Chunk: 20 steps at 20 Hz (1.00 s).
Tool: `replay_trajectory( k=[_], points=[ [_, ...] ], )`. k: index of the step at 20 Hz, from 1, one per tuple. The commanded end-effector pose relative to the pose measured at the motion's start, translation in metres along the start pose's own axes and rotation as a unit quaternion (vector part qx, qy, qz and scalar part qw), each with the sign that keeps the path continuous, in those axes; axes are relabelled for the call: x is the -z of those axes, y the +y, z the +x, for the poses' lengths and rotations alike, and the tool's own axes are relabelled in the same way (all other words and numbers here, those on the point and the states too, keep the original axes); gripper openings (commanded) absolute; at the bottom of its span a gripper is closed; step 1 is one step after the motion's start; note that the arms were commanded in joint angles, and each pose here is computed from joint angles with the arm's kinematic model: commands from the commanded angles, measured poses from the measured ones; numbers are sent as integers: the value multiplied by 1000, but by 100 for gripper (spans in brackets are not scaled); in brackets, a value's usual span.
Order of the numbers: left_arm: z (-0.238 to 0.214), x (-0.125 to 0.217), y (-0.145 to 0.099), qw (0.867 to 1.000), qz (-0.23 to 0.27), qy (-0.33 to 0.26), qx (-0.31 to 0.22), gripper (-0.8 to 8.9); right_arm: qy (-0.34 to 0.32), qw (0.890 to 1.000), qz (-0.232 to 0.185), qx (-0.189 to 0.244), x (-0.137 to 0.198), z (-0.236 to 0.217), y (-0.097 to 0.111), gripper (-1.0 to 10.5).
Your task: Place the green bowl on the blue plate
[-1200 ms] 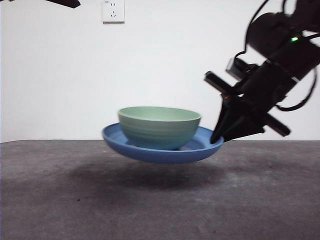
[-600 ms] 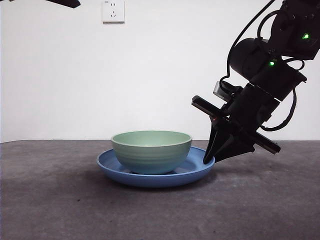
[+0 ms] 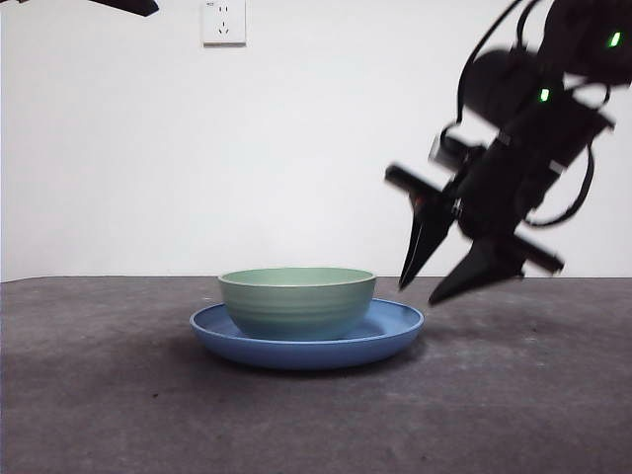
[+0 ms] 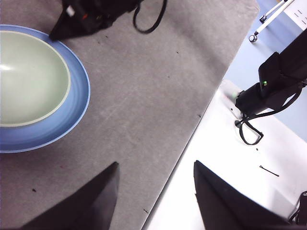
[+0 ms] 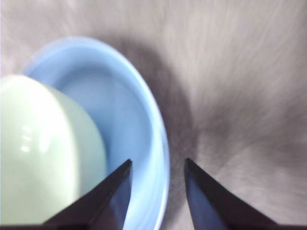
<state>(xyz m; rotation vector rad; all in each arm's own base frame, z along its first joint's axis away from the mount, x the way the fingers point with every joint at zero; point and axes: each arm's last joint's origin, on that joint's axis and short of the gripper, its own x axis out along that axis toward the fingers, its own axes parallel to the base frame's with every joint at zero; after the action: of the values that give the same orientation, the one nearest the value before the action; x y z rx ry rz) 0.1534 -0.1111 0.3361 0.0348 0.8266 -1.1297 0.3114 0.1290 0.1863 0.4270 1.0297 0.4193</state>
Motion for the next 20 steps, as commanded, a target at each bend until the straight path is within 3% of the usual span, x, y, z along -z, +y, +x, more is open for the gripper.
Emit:
replay_trajectory(
  k=[1,10,20],
  points=[
    [1,-2,-1,1000,10,-2,4,250,-24,999,-43,-2,-6,-25,14,176],
    [1,-2,-1,1000,10,-2,4,250,-42,982,-180,-25,35,-151,52,176],
    [1,-2,-1,1000,10,-2,4,250,8,973,-220,-69,83,-209,55,176]
  ],
)
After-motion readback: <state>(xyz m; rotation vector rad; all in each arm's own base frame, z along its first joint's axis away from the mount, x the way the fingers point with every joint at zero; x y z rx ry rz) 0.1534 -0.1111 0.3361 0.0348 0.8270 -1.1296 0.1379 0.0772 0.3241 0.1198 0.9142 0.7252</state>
